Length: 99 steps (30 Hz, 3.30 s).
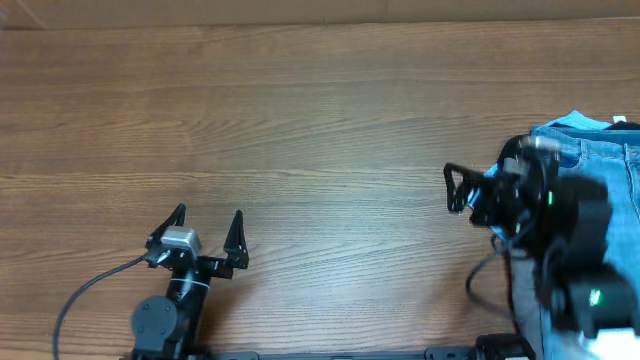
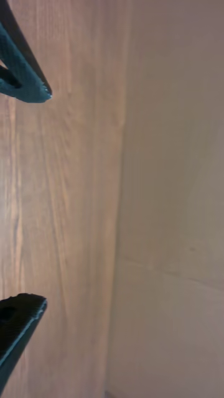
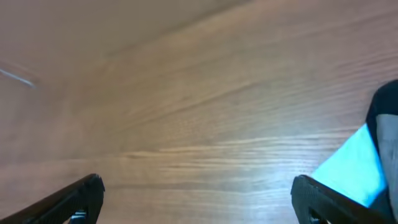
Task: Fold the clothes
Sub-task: 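Move the right gripper to the jeans on the pile and grasp the waistband, then pull the light-blue jeans leftward off the pile and spread them flat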
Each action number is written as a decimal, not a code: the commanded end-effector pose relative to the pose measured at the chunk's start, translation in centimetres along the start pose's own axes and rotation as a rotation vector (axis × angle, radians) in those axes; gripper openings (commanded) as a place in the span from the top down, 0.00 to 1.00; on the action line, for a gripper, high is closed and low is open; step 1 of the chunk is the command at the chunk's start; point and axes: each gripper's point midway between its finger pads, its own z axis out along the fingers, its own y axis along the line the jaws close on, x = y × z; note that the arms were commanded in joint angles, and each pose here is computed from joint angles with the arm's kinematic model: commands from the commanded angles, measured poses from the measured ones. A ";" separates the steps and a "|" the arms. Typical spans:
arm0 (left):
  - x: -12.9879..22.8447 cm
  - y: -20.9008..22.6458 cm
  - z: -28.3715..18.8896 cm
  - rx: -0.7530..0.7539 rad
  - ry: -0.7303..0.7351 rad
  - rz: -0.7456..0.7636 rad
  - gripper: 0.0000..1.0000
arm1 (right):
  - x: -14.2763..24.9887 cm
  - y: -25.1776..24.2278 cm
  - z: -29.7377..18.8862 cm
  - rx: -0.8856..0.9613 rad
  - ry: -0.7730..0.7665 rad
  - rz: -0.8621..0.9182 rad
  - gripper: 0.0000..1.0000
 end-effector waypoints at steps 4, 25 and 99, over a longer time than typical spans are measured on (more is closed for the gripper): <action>-7.9 -0.4 -0.5 -0.080 0.107 -0.015 0.00 | -2.3 -0.3 4.5 0.055 0.158 0.045 0.00; -7.7 -6.6 10.5 0.211 0.786 -0.171 0.00 | -3.0 -25.8 14.6 0.675 0.068 0.412 0.20; -34.9 -3.2 -0.6 -0.156 0.219 -0.056 0.00 | -17.9 30.7 -5.3 -0.669 -0.272 -0.311 0.46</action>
